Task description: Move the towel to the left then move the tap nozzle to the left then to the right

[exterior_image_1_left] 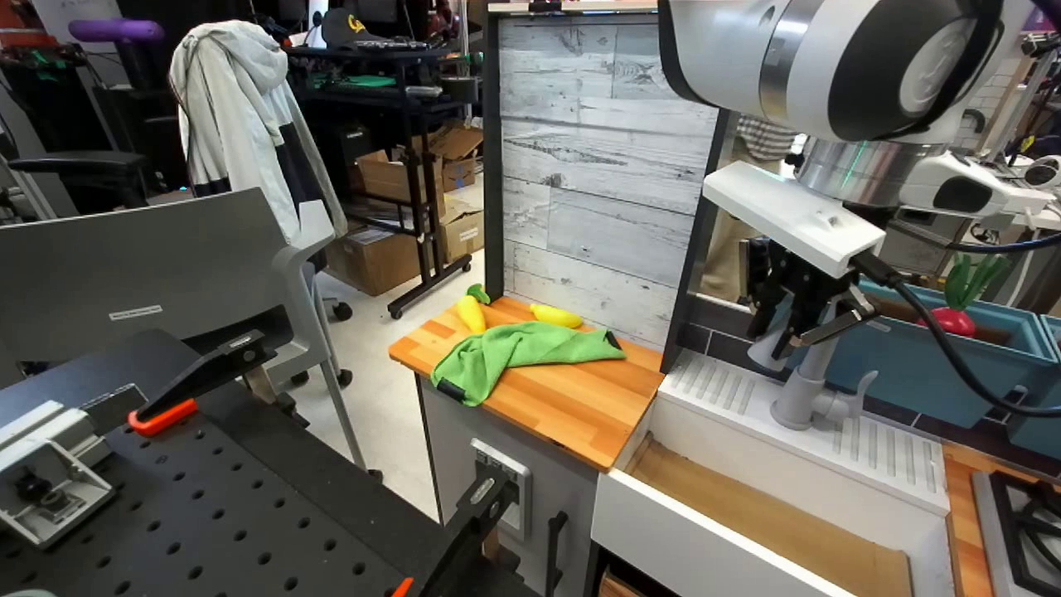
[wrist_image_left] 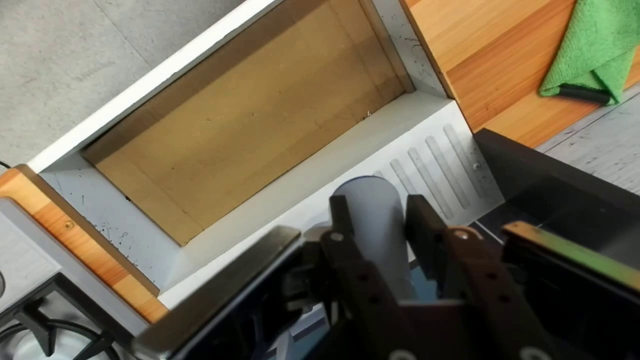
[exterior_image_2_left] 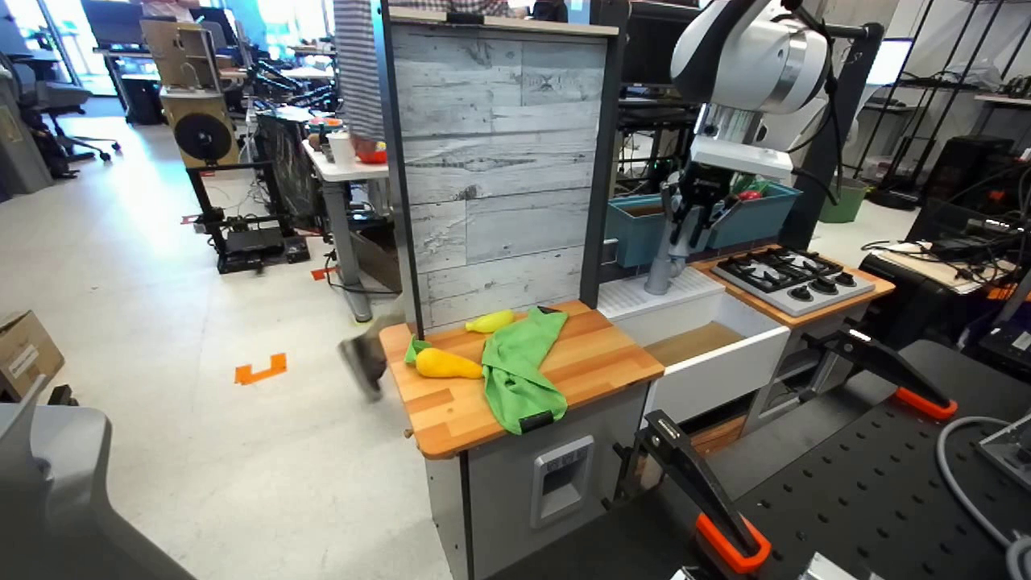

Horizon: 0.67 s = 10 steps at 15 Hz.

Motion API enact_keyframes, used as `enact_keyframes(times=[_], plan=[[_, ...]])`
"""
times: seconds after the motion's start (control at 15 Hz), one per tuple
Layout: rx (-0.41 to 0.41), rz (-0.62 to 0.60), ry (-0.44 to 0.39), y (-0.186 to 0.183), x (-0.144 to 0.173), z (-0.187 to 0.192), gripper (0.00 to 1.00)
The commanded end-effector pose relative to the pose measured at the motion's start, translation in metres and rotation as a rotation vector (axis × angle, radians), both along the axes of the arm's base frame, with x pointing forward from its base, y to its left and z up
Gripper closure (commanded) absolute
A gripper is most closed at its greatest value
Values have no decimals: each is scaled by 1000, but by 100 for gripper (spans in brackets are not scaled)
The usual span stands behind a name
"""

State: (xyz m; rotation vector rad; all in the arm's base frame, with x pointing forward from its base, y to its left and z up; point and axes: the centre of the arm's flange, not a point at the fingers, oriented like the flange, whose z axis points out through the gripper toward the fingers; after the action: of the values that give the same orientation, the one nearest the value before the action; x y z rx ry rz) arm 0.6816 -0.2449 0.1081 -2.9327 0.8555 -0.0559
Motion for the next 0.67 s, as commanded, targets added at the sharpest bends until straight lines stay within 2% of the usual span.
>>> enact_keyframes(times=[0.0, 0.6], plan=[[3, -20, 9, 7, 21, -2, 92], [52, -91, -31, 35, 60, 4, 92]])
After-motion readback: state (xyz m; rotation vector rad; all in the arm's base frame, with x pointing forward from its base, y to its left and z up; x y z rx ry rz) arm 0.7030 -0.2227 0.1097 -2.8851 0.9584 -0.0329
